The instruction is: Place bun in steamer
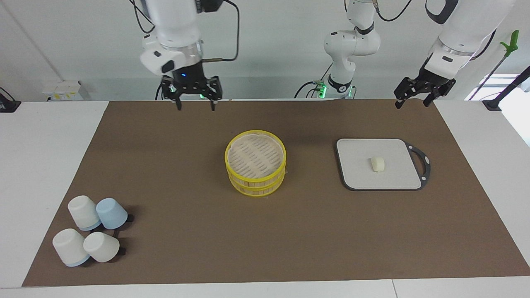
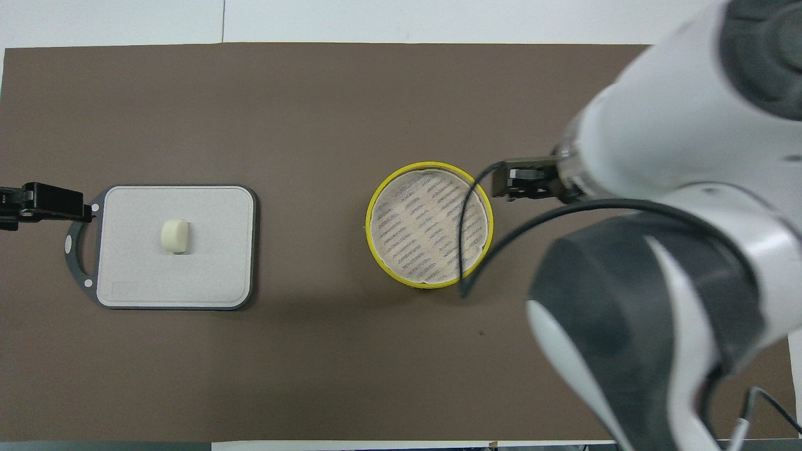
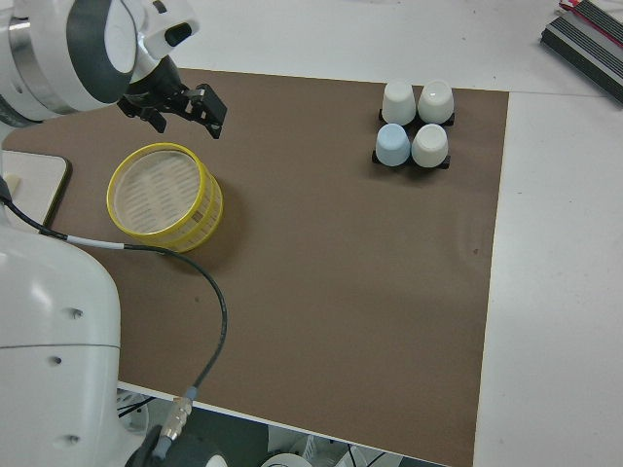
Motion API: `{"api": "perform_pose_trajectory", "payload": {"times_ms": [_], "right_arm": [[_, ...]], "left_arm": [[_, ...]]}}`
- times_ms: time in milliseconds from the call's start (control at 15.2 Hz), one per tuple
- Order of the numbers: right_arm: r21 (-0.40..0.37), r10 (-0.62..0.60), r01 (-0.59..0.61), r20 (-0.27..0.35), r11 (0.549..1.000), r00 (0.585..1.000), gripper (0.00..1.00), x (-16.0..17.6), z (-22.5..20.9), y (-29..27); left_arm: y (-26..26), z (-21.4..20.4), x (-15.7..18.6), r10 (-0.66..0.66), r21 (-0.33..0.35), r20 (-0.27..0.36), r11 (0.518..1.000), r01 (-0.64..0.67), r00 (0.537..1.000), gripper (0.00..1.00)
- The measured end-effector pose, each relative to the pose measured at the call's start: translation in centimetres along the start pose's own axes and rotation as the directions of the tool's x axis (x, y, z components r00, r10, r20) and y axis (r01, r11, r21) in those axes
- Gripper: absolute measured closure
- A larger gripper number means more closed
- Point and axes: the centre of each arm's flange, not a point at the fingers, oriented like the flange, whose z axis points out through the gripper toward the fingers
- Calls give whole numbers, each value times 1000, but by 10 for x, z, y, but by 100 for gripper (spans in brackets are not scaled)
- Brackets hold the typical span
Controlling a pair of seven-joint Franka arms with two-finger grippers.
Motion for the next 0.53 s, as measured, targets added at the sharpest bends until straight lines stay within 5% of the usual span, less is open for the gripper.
{"api": "perform_pose_trajectory", "payload": {"times_ms": [526], "right_arm": [[52, 80, -77, -56, 996, 995, 0, -26, 83, -184]], "left_arm": [[-2, 45, -12, 2, -3, -17, 1000, -2, 1000, 0]]}}
